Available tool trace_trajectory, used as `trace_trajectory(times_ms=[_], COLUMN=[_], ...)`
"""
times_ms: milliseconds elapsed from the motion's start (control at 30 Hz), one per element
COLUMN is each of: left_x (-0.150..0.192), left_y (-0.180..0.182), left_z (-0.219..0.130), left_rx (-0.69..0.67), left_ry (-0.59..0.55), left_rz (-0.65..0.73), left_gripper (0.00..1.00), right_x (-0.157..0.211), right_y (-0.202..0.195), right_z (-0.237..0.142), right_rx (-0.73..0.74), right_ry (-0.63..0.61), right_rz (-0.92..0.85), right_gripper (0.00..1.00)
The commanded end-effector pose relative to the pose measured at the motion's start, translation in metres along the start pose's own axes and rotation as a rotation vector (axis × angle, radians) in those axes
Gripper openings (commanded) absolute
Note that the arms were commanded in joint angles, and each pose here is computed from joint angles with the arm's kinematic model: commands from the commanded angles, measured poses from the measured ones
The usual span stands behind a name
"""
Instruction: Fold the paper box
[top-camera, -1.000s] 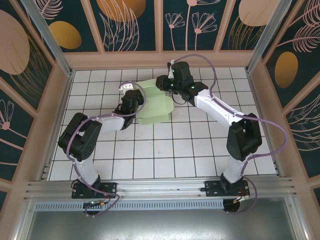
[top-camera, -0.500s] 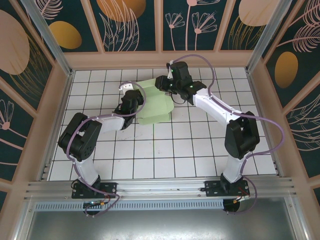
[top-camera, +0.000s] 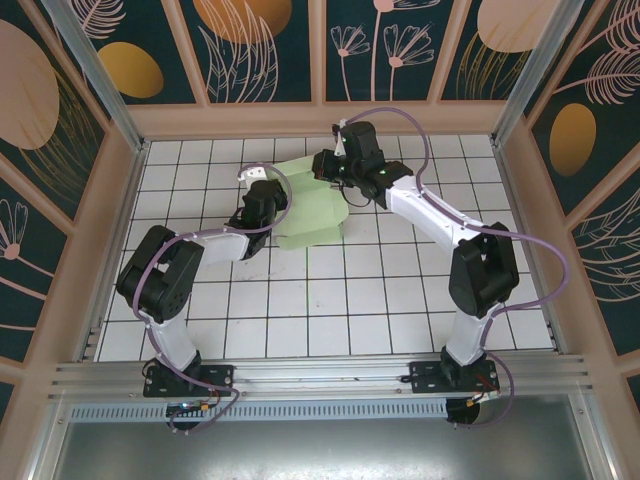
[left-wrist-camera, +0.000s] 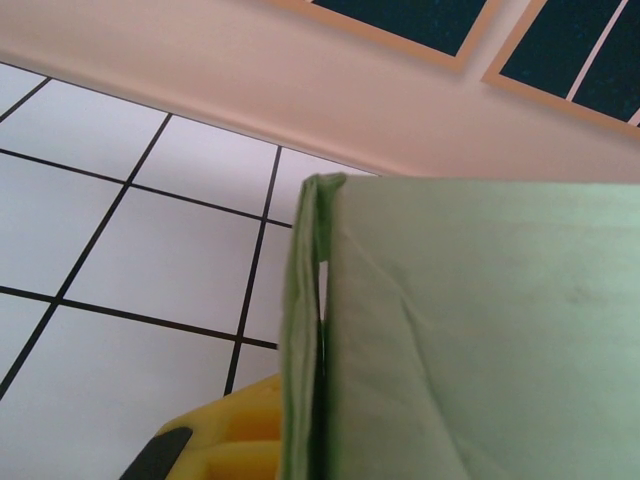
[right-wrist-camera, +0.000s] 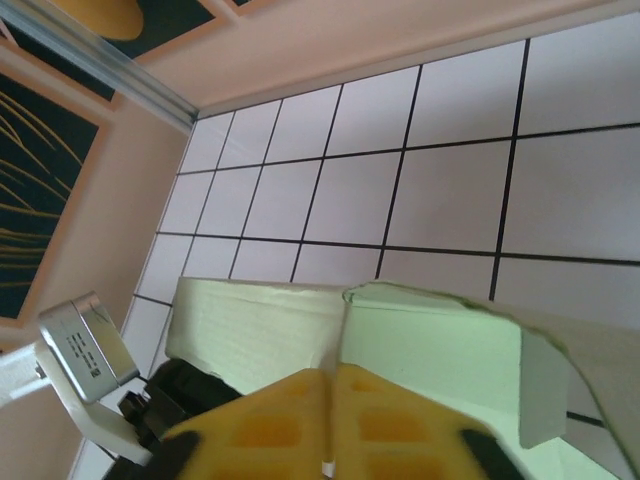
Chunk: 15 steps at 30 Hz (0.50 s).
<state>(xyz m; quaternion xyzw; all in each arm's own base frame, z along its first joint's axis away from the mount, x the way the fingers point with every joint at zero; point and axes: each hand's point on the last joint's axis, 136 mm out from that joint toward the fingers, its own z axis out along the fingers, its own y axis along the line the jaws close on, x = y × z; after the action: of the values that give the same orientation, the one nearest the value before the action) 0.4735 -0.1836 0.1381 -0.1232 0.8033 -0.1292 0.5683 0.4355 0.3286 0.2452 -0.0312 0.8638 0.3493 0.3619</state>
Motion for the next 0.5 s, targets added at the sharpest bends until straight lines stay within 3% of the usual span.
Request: trace_trajectory(times_ms=[0,33,100,200,367,467], left_x=[-0.010,-0.010,-0.009,-0.003,-0.008,-0.006], left_y=[-0.006,-0.006,-0.006,-0.005,-0.012,-0.013], left_z=[0.002,0.003,0.004,0.005,0.007,0.008], left_rx=[0.010,0.009,0.006,0.001,0.019,0.021], left_ry=[-0.031,-0.028,-0.022,-0.007,0.002,0.018], left_rz=[0.004,0.005,0.008,0.013,0.002,0.006], left_gripper=[0.00,0.00,0.00,0.00,0.00,0.00], right_x=[-0.005,-0.005,-0.006,-0.011,-0.015,-0.017], right_y=[0.001,0.001,0.000,0.002,0.011,0.013], right_z=[-0.005,-0.006,-0.010,-0.019,-0.040,-0.059], right_rx=[-0.006,-0.005,-0.005,-0.011,-0.041,-0.059], right_ry=[-0.015,-0.019,-0.036,-0.068,-0.118,-0.172], right_rz=[-0.011,-0.011,-0.020,-0.045,-0.119,-0.157], right_gripper=[0.00,0.02,0.27,0.46,0.60,0.63])
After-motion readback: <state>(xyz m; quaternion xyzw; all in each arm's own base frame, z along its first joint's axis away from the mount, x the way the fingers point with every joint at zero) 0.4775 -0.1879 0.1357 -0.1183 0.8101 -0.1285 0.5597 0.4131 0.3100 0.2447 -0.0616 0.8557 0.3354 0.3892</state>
